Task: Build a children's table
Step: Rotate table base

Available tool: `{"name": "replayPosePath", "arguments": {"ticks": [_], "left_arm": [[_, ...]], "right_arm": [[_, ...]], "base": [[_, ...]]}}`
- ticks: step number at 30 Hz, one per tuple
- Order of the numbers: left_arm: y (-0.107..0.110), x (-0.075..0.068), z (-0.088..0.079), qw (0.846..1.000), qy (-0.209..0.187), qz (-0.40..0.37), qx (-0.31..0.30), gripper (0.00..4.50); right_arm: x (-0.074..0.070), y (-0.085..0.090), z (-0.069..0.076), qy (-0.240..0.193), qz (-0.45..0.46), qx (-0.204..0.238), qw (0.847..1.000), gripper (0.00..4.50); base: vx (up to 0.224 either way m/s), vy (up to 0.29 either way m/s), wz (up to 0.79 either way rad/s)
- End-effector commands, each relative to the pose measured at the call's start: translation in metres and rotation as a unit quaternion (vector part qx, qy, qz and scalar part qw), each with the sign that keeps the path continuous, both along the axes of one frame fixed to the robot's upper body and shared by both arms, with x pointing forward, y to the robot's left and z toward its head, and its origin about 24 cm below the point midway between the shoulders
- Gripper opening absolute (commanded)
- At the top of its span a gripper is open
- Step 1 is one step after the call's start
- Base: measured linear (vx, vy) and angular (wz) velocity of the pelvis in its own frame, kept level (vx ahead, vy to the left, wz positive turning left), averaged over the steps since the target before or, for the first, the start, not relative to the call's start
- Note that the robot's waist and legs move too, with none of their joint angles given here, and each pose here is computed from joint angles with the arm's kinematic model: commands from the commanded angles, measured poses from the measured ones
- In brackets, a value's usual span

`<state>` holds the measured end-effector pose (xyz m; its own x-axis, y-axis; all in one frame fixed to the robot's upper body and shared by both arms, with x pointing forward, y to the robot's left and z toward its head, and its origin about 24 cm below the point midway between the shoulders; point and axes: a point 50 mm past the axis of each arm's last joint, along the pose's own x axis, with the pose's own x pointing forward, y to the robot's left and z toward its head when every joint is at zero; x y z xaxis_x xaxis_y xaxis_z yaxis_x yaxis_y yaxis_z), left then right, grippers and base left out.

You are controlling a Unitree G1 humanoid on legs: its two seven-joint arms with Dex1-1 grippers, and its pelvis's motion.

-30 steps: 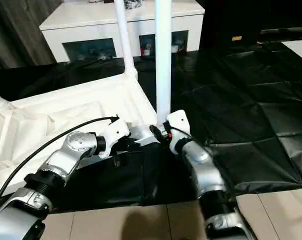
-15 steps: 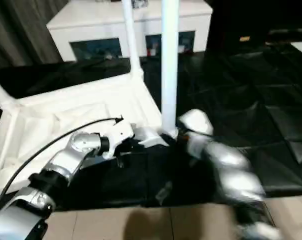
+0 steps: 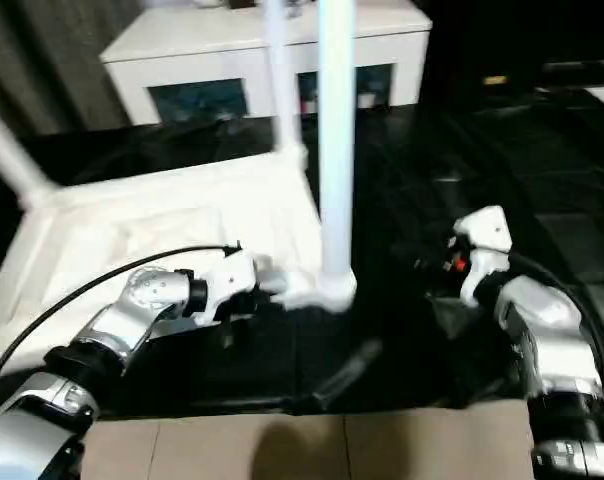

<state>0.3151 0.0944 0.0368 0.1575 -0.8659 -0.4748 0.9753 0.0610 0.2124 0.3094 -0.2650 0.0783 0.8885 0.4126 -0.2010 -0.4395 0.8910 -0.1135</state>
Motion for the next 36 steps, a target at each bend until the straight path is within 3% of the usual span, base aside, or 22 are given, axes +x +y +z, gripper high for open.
{"name": "replayPosePath", "arguments": {"ticks": [1,9,13,14,16,21,23,24,30,36], "left_arm": [[-0.015,-0.012,0.000,0.994,-0.005,-0.105,0.009,0.00],[-0.026,-0.009,0.012,0.981,-0.056,-0.184,0.036,0.00],[-0.025,-0.006,0.013,0.980,-0.067,-0.185,0.043,0.00],[-0.023,-0.002,0.015,0.978,-0.096,-0.177,0.056,0.00],[-0.020,0.002,0.017,0.979,-0.107,-0.163,0.056,0.00],[-0.006,0.007,0.018,0.988,-0.093,-0.117,0.033,0.65],[0.002,0.005,0.015,0.994,-0.064,-0.090,0.008,0.75],[0.004,0.005,0.014,0.995,-0.060,-0.082,-0.001,1.01],[0.019,0.000,0.010,0.999,-0.034,-0.037,-0.019,1.42],[0.032,-0.011,0.029,0.994,0.013,0.020,-0.107,1.77]], "right_arm": [[0.003,0.009,0.000,-0.007,0.014,0.000,1.000,3.63],[0.004,0.024,-0.008,-0.004,0.032,-0.009,0.999,3.63],[0.003,0.026,-0.010,-0.004,0.034,-0.008,0.999,3.63],[0.002,0.029,-0.011,-0.003,0.038,-0.009,0.999,3.63],[0.001,0.030,-0.012,-0.002,0.039,-0.008,0.999,3.63],[0.004,0.036,-0.011,-0.008,0.043,-0.005,0.999,3.68],[0.012,0.041,-0.006,-0.023,0.036,-0.003,0.999,3.68],[0.015,0.043,-0.004,-0.029,0.034,-0.002,0.999,3.68],[0.027,0.050,0.005,-0.048,0.027,-0.001,0.998,3.68],[0.035,0.057,0.009,-0.060,0.020,0.000,0.998,3.68]], "base": [[0.000,0.000,0.00],[0.000,0.000,0.00],[0.000,0.000,0.00],[0.000,0.000,0.00],[0.000,0.000,0.00],[0.000,0.000,0.00],[0.000,0.000,0.00],[0.000,0.000,0.00],[0.000,0.000,0.00],[0.000,0.000,0.00]]}}
